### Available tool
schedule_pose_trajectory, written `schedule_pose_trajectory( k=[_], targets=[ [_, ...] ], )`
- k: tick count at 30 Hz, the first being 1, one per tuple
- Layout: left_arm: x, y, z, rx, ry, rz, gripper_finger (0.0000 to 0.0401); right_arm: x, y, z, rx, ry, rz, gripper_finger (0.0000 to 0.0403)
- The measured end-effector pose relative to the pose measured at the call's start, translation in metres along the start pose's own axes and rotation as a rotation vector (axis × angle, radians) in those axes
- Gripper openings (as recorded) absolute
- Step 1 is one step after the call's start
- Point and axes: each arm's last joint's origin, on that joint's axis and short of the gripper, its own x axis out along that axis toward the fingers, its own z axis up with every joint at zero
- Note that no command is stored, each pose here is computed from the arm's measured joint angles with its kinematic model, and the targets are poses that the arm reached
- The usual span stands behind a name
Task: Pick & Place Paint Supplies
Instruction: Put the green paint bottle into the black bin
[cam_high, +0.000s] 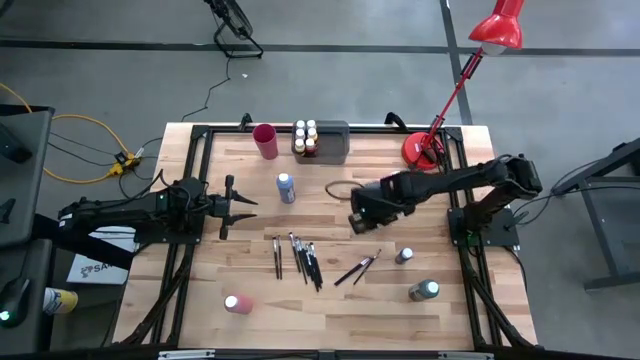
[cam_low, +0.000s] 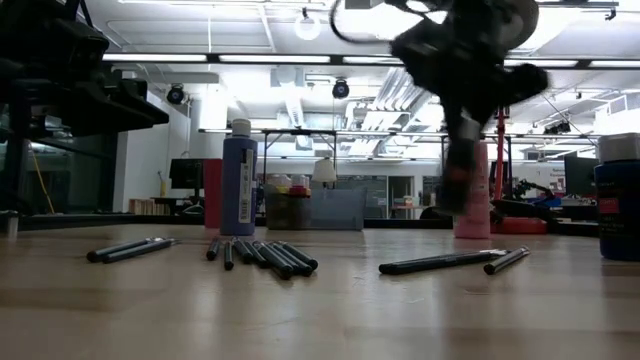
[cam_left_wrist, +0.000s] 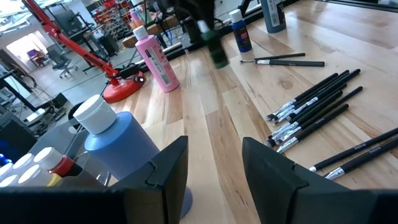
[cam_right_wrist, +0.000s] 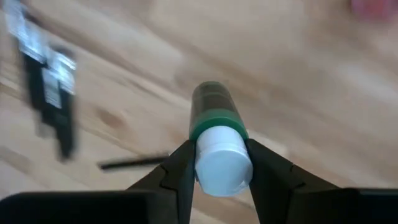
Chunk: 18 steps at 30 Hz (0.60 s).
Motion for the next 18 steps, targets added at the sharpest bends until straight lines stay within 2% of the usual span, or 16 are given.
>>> schedule_pose_trajectory(
  k=[3, 9, 18],
  targets=[
    [0.000, 0.000, 0.000, 0.000, 0.000, 0.000, 0.0147, -0.021, 0.010, 0.015, -0.039, -0.073, 0.059, 0.0115],
    [0.000, 0.000, 0.000, 0.000, 0.000, 0.000, 0.0147, -0.058, 0.021, 0.051, -0.201, -0.184, 0.159, 0.0114],
    [0.000, 0.000, 0.000, 0.000, 0.002, 0.002, 0.0147, -0.088, 0.017, 0.125, -0.483, -0.343, 0.127, 0.0115]
  ],
)
